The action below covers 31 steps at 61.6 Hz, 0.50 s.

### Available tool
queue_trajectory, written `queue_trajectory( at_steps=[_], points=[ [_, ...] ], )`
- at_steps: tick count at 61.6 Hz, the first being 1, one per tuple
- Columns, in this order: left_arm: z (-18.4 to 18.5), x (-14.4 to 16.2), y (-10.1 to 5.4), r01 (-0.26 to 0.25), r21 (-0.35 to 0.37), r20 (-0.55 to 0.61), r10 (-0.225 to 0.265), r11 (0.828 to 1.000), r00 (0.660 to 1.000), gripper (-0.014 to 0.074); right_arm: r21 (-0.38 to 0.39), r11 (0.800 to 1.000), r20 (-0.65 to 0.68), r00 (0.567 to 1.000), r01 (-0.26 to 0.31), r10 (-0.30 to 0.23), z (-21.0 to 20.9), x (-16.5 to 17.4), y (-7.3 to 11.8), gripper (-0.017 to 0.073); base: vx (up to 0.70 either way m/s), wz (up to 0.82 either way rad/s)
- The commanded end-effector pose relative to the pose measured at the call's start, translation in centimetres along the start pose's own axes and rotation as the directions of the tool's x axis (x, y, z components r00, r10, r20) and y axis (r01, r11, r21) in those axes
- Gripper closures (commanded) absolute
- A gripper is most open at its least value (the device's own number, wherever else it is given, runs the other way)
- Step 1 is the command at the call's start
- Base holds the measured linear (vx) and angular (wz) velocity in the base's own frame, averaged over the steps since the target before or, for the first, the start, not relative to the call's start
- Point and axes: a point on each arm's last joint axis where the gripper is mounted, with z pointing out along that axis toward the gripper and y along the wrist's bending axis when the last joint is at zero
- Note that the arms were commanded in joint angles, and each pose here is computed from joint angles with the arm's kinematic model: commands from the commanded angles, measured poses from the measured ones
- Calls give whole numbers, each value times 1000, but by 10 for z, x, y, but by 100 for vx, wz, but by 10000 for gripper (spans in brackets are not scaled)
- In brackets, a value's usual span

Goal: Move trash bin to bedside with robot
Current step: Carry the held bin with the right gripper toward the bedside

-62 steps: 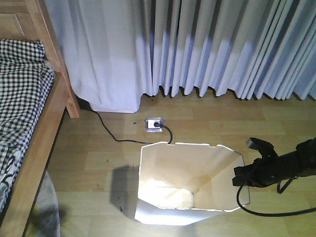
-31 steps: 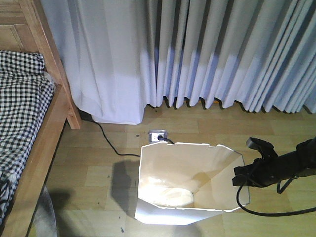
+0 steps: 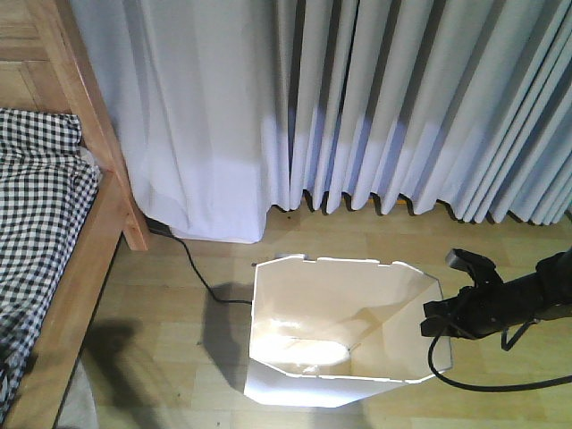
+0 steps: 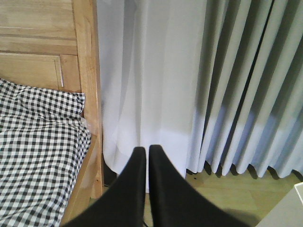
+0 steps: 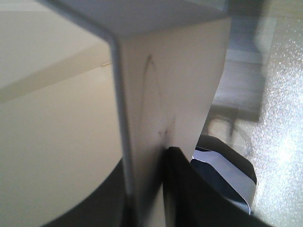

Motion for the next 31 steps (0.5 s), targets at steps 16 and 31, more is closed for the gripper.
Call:
queue_trajectory(
  at_steps=[16,31],
  points=[
    [0,-1,0,10,4,65,-10,1000,998,599,-216,975,100,995,43,-22,-20,-18,29,564,11,0],
    [0,-1,0,10,4,65,-10,1000,998,599,-216,975,100,995,43,-22,-20,-18,29,564,5,0]
  ],
)
